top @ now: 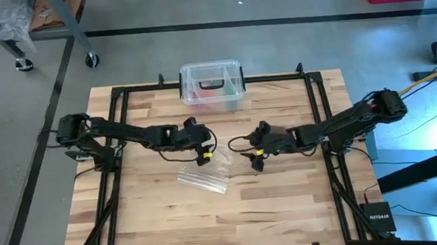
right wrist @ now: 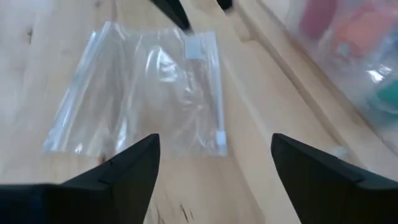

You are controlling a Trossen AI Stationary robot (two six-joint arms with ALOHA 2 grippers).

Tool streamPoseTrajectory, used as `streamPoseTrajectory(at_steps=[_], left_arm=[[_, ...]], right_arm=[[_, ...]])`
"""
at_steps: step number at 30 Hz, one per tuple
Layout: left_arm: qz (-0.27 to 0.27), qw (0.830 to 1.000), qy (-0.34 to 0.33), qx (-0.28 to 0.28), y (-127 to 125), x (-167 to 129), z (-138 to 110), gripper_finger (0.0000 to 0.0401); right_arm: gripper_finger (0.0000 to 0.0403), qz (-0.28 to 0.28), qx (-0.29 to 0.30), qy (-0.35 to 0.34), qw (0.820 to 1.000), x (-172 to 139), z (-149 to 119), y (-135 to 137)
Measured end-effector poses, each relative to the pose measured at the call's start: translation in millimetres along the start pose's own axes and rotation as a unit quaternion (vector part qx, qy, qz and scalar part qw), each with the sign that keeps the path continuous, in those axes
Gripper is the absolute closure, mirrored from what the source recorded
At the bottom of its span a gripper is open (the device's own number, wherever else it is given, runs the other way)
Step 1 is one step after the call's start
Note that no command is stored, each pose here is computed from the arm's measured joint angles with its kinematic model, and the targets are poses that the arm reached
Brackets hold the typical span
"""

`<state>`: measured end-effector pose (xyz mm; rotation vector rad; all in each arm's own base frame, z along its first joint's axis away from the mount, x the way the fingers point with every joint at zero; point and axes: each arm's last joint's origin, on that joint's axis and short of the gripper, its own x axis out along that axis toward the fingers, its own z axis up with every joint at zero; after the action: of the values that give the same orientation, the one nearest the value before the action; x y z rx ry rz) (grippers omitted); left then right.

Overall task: Roll bandage
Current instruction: Open the transparent zip bag

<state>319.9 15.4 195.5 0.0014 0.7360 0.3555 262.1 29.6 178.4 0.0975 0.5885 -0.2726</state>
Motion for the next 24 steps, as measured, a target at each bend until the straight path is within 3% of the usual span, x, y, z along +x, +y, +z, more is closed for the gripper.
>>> streamPoseTrajectory(at_steps=[6,13,16,22,24], left_arm=[[0.02,0.997,0.068,0.007,9.7,46.7,-25.8,0.0196],[-0.053,0.993,0.101,-0.002,15.8,70.0,-39.0,0.0206],[-0.067,0.992,0.103,0.007,15.8,70.2,-39.5,0.0244],[-0.085,0.99,0.108,0.039,14.4,70.0,-41.2,0.0367],[-0.088,0.989,0.108,0.049,13.4,69.8,-41.7,0.0391]], right_arm=[[0.01,-0.008,-0.006,0.015,1.0,17.2,-13.2,2.7],[0.01,0.006,-0.012,0.032,0.999,23.4,-19.1,4.5],[0.0101,0.007,-0.011,0.029,0.999,23.4,-18.5,4.7],[0.0101,0.006,-0.013,0.032,0.999,23.4,-19.0,4.5],[0.0101,0.006,-0.012,0.031,0.999,23.4,-18.8,4.6]])
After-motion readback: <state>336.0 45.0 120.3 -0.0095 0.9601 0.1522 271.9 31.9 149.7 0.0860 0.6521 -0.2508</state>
